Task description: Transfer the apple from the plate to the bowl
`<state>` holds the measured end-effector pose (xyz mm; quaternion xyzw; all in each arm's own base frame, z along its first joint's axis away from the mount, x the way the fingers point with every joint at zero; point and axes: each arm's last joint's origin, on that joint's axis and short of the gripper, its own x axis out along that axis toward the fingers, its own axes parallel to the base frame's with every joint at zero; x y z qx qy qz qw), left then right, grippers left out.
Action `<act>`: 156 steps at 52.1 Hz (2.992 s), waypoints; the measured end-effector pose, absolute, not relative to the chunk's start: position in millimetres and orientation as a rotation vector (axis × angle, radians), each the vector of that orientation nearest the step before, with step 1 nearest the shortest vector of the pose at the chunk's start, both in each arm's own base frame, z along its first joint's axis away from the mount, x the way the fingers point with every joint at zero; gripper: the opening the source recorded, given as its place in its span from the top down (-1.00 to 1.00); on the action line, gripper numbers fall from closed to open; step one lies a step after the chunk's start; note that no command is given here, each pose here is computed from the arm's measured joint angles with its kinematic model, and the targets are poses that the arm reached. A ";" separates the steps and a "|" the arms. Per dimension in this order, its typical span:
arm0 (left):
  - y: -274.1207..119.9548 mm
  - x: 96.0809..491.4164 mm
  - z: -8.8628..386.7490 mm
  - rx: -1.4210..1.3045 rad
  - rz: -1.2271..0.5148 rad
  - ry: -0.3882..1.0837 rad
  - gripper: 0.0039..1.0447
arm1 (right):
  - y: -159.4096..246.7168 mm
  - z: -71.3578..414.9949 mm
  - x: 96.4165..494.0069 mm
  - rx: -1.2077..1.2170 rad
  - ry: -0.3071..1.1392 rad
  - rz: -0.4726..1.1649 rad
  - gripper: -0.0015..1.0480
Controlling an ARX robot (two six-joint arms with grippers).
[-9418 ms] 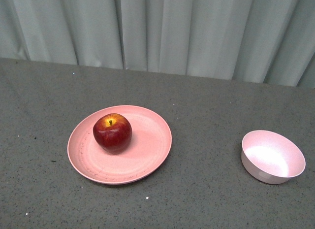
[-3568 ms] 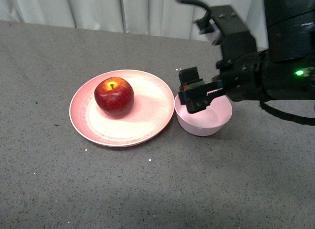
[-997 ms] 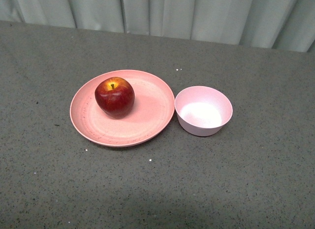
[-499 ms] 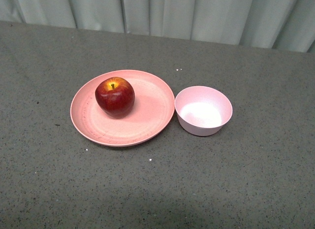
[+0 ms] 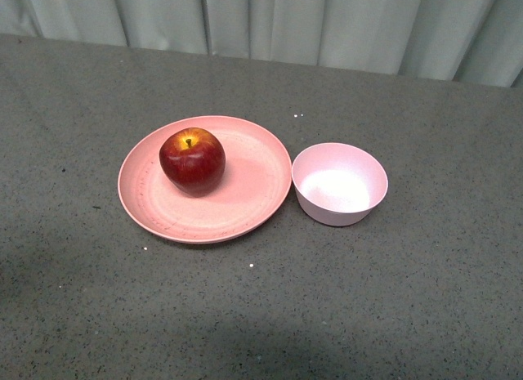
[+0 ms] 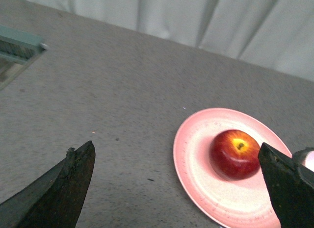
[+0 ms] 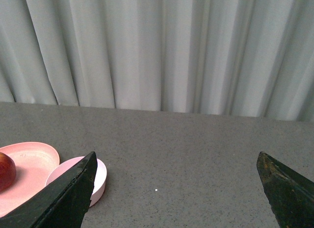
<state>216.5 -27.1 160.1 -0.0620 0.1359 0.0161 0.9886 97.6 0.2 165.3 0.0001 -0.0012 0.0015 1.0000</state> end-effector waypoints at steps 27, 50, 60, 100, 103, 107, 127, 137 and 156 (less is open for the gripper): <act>-97.8 346.6 114.0 -0.167 -0.247 0.654 -0.88 | 0.2 165.3 97.6 0.000 -0.002 0.003 -0.82; -108.2 376.7 74.9 -0.130 -0.208 0.775 -0.88 | 0.2 165.3 97.6 0.000 -0.002 0.003 -0.82; -109.8 379.0 65.3 -0.108 -0.212 0.801 -0.88 | 0.2 165.3 97.6 0.000 -0.002 0.003 -0.82; -207.5 364.6 110.7 -0.096 -0.511 0.667 -0.57 | 0.2 165.3 97.6 0.000 -0.002 0.003 -0.82; -219.4 363.8 112.7 -0.088 -0.536 0.661 -0.57 | 0.2 165.3 97.6 0.000 -0.002 0.003 -0.82; -233.3 363.0 110.8 -0.075 -0.558 0.664 -0.57 | 0.2 165.3 97.6 0.000 -0.002 0.003 -0.82; -254.8 363.1 73.0 0.027 -0.560 0.736 -0.57 | 0.2 165.3 97.6 0.000 -0.002 0.003 -0.82; -263.1 364.4 69.9 0.053 -0.560 0.726 -0.57 | 0.2 165.3 97.6 0.000 -0.002 0.003 -0.82; -262.8 362.7 87.6 0.052 -0.544 0.660 -0.88 | 0.2 165.3 97.6 0.000 -0.002 0.003 -0.82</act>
